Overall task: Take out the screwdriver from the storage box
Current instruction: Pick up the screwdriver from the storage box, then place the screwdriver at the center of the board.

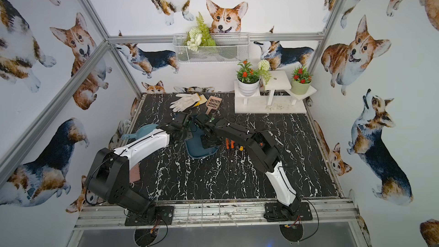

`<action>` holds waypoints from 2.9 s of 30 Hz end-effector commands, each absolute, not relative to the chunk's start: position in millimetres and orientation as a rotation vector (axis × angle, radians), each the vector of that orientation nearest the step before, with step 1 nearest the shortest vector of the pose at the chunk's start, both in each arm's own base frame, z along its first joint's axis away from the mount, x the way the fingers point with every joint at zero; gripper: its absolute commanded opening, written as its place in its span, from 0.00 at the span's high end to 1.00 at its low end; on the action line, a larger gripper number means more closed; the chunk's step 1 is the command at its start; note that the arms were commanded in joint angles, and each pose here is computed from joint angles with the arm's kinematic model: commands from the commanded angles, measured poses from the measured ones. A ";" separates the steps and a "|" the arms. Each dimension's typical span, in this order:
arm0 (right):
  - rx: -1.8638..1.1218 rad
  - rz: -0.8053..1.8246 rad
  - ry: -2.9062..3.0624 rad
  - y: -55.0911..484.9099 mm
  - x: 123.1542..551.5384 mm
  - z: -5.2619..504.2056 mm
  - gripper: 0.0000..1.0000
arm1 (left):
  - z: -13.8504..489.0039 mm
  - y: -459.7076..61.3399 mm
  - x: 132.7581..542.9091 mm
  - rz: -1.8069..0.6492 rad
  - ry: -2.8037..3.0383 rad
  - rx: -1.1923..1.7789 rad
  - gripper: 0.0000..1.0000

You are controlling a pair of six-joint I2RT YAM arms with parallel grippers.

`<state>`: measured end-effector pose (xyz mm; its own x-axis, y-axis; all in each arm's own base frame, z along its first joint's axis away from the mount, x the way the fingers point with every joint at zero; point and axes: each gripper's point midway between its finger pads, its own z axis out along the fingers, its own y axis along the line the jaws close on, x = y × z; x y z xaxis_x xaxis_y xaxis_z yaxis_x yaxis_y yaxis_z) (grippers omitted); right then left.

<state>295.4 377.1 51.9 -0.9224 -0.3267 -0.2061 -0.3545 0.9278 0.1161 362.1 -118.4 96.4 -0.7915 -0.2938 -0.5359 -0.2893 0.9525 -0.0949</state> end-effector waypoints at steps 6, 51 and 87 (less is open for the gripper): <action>-0.462 0.225 2.914 382.1 299.5 36.7 0.49 | 100.6 -117.5 365.1 -0.011 2.509 -0.417 1.00; -0.307 0.186 2.823 358.7 333.3 15.0 0.77 | 101.5 -116.1 364.7 -0.001 2.513 -0.412 1.00; -0.252 0.321 2.587 283.2 336.8 173.0 1.00 | 95.5 -119.2 373.2 0.018 2.525 -0.401 1.00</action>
<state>341.3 300.7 174.3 -0.8434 -0.0842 -0.5307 -0.2376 0.9443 0.2277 371.5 -120.2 94.5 -0.7894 -0.2892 -0.5414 -0.2928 0.9526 -0.0820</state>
